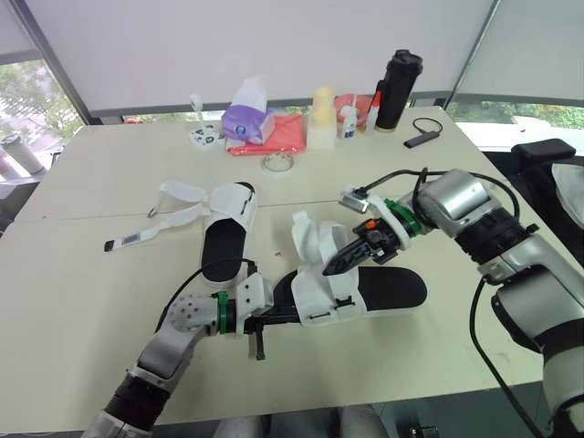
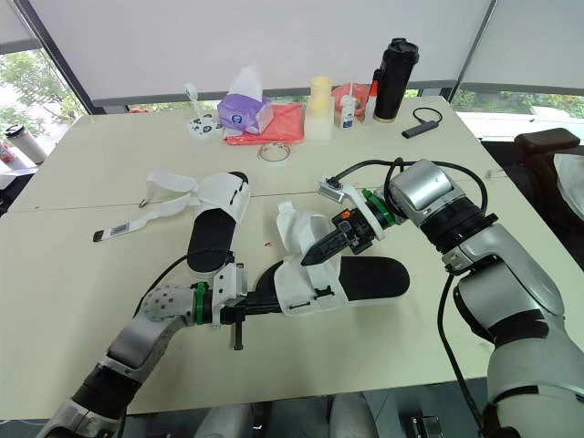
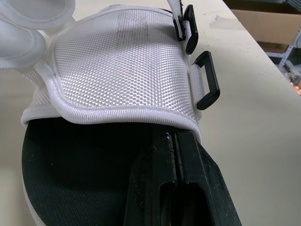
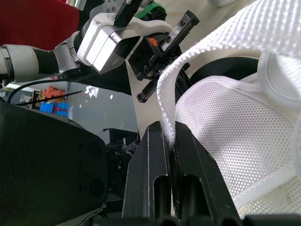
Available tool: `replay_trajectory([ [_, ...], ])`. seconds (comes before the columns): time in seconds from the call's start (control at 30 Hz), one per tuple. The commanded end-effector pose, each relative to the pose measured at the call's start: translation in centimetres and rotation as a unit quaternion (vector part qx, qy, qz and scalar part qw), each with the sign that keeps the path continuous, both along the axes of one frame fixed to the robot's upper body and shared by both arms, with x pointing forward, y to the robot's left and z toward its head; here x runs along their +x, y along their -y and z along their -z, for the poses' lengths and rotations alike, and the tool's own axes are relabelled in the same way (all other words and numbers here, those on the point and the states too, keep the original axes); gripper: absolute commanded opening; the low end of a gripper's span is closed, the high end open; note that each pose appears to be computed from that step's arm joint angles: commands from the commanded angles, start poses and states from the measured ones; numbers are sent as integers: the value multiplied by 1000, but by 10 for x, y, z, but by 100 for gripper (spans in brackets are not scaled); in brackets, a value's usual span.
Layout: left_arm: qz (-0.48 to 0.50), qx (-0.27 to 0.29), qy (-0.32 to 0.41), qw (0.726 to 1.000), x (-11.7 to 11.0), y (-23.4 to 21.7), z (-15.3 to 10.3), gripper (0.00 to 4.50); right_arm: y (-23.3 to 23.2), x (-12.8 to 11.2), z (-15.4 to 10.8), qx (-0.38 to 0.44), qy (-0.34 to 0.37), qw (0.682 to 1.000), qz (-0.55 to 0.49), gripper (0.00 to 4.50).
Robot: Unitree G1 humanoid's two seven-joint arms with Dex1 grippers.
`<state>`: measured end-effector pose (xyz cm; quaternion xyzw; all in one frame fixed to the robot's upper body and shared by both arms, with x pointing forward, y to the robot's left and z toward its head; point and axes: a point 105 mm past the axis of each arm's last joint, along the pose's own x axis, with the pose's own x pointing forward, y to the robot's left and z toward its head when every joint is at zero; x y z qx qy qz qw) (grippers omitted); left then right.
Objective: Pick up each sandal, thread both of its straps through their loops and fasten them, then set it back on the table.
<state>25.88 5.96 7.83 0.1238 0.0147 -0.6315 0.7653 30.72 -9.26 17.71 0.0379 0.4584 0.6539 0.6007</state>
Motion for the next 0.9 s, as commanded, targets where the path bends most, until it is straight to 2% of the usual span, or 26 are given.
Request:
replay_trajectory([
  [0.03,7,5,-5,1000,-4,4,5,0,-4,0,-12,14,9,1000,-10,5],
  [0.43,7,5,-4,1000,-4,5,5,0,-5,3,-16,15,12,1000,-7,5],
  [0.9,6,5,-4,1000,-5,5,5,0,4,4,7,-12,1,1000,0,5],
])
